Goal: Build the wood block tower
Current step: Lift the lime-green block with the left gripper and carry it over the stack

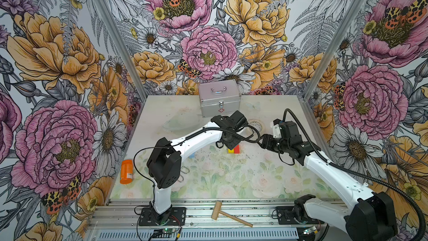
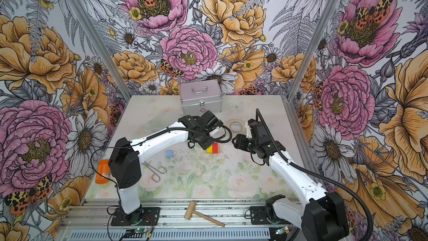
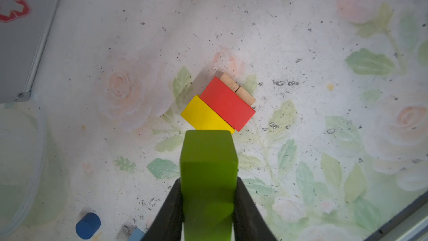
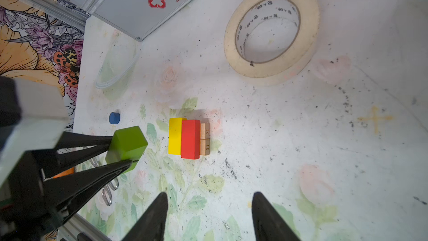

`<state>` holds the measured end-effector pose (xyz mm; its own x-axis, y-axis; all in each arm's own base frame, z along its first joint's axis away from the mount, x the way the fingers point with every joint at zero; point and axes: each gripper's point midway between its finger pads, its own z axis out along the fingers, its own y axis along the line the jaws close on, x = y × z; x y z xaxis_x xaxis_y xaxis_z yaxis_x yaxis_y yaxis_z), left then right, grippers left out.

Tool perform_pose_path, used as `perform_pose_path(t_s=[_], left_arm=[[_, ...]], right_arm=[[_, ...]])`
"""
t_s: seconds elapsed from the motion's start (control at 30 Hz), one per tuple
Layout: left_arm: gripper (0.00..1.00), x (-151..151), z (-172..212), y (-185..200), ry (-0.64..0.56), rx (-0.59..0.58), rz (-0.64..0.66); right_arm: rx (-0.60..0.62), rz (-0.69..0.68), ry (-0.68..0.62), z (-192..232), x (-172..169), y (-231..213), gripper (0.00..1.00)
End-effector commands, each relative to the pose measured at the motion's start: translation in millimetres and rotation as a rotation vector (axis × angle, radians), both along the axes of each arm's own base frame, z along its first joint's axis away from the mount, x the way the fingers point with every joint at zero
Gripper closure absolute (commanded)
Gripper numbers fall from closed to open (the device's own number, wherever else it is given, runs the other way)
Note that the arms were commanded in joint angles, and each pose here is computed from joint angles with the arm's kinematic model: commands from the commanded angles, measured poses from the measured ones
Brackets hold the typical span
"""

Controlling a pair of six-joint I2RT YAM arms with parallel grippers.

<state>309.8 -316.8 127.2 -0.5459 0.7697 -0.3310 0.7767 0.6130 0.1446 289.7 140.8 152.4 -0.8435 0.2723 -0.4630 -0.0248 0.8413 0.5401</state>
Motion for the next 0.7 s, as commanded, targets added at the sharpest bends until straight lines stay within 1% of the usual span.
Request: perform_pose_path(t_s=[0.0,0.13,0.3,0.5,0.67], left_arm=[[1.00,3.8,9.3,-9.0,-0.035,0.010,-0.128],[1.00,8.1,8.4,-15.4,-0.041,0.017,-0.193],[1.00,9.4,6.4,-27.8,-0.024,-0.009,-0.256],[1.00,7.2,-0.3,-31.6,0.007,-0.024,-0.310],[1.00,8.4,-6.7,-27.8,0.015,-0.008,-0.332]], right_arm=[[0.017,0.004,-0.017,4.2,-3.6,-5.4,0.40],[0.024,-0.016,-0.023,4.3,-5.6,-13.9,0.40],[0.034,-0.033,-0.022,2.3,-7.1,-20.7,0.40],[0.043,-0.053,-0.025,2.9,-8.1,-27.0,0.40],[0.048,-0.060,-0.024,2.0,-9.2,-29.4,0.40]])
